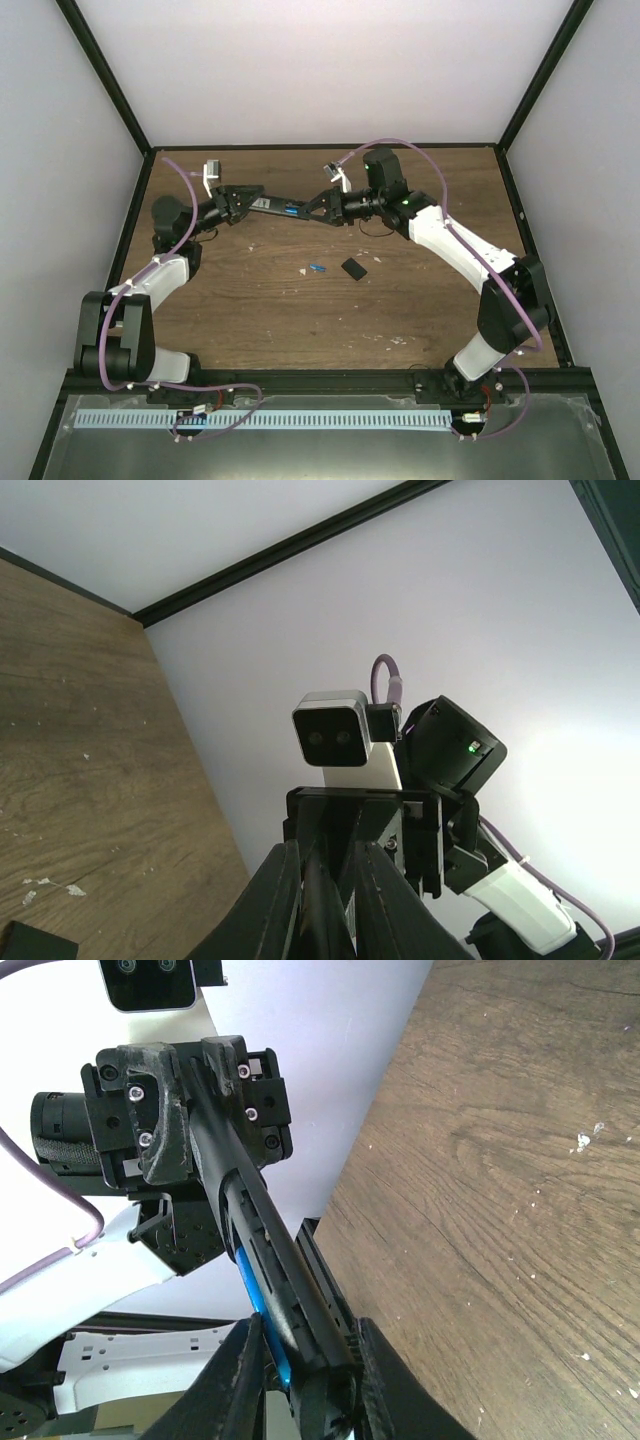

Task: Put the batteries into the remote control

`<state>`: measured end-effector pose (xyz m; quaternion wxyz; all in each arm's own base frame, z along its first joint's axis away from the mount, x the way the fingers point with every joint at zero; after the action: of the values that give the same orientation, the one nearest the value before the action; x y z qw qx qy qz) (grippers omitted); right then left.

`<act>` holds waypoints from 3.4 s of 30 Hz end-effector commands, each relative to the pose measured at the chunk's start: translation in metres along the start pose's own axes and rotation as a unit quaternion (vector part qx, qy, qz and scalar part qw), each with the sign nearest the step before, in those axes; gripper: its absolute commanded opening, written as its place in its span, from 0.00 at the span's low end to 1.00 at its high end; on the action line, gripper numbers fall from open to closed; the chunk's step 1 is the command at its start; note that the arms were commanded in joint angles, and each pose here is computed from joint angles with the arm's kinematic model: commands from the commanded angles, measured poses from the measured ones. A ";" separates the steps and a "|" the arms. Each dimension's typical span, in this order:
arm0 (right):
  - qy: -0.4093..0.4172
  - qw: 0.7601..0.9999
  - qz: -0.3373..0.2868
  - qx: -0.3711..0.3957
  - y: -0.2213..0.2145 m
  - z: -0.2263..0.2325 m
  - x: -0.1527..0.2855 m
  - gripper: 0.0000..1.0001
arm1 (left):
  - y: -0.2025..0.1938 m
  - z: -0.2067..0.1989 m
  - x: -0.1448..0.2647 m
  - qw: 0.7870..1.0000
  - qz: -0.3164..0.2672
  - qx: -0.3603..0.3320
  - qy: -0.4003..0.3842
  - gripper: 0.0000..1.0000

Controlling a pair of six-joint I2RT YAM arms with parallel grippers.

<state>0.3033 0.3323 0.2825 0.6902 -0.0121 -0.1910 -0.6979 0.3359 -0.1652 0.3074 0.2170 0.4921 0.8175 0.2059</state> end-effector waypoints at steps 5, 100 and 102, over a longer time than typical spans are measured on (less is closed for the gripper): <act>0.015 1.000 0.000 0.015 -0.001 0.009 0.005 0.11 | 0.004 -0.005 0.001 1.000 -0.005 -0.020 -0.010 0.00; -0.337 0.851 0.141 0.377 -0.049 -0.233 -0.048 0.24 | -0.026 0.070 0.063 0.983 0.042 0.037 0.174 0.00; -0.338 0.850 0.143 0.378 -0.049 -0.234 -0.048 0.22 | -0.026 0.070 0.063 0.983 0.044 0.039 0.172 0.00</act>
<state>0.3097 0.3015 0.0336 0.6328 -0.0299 -0.6497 -0.4203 0.3288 -0.1118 0.2230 0.0320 0.4893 0.8310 0.2629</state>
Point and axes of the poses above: each gripper's point midway between its finger pads, its own x axis back along the fingers, its own z axis along the line the jaws close on, y = z × x, the point moved 1 cm from there along x, back along the fingers, and after that the axes turned 10 degrees about -x, right-handed, at the moved point
